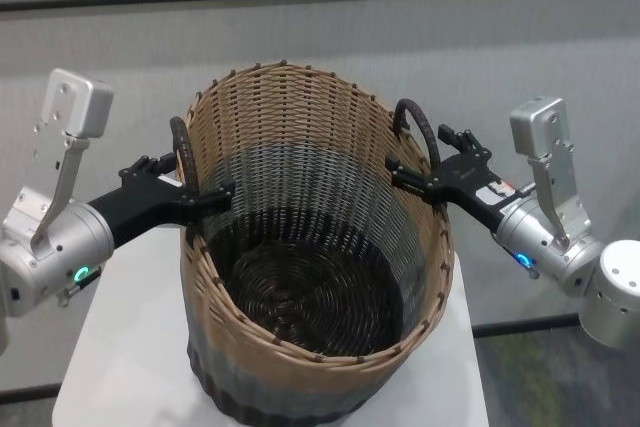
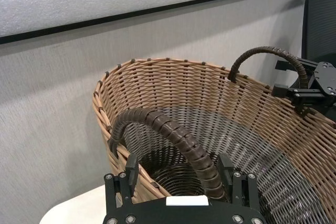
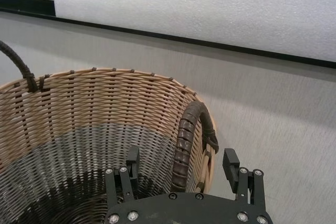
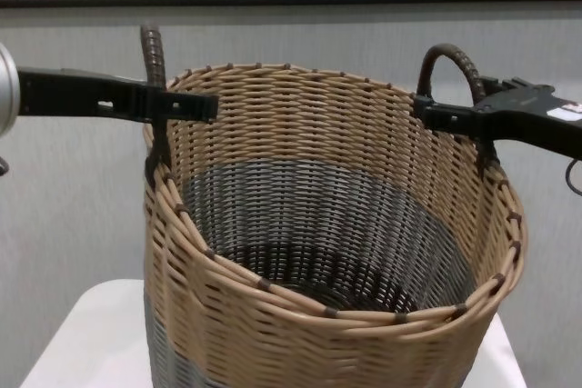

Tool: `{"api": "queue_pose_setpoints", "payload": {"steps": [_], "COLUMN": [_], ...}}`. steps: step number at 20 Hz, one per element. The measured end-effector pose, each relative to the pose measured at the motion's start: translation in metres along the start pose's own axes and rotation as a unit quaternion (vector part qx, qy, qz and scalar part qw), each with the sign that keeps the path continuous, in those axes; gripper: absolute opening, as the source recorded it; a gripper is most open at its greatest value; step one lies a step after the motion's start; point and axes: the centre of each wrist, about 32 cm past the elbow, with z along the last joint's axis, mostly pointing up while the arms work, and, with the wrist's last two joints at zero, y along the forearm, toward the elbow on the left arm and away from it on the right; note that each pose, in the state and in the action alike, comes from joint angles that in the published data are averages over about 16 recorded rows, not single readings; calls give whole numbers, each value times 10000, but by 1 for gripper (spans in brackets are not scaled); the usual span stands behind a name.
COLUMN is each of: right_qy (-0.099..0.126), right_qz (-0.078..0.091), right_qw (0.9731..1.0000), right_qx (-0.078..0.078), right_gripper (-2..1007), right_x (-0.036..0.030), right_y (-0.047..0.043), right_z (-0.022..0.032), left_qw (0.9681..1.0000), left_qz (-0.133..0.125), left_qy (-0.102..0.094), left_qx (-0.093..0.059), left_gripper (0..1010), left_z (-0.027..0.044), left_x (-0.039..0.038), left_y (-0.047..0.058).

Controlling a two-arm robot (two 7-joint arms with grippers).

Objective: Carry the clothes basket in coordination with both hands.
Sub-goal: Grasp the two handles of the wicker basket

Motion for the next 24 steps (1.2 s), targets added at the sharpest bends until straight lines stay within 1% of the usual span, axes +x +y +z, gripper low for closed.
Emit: {"api": "queue_pose_setpoints", "payload": {"steps": [3,7,12,18,24], "right_qy": [26,39,35,28,25], "right_qz": [-1,-6,-11,-14,-15], "right_qw": [10000,10000,10000,10000,10000], "right_qx": [8,17,23,27,29], "right_gripper": [999,971,893,719,493], "right_x": [7,13,14,13,12], "right_y": [17,22,18,11,8], "right_z": [1,3,3,2,2], "left_qw": [10000,10000,10000,10000,10000], "left_qz": [0,0,0,0,0], "left_qy": [0,0,0,0,0], "left_qx": [0,0,0,0,0], "left_gripper": [1002,1002,1002,1002,994], "left_z": [0,0,0,0,0], "left_x": [0,0,0,0,0], "left_y": [0,0,0,0,0]}}
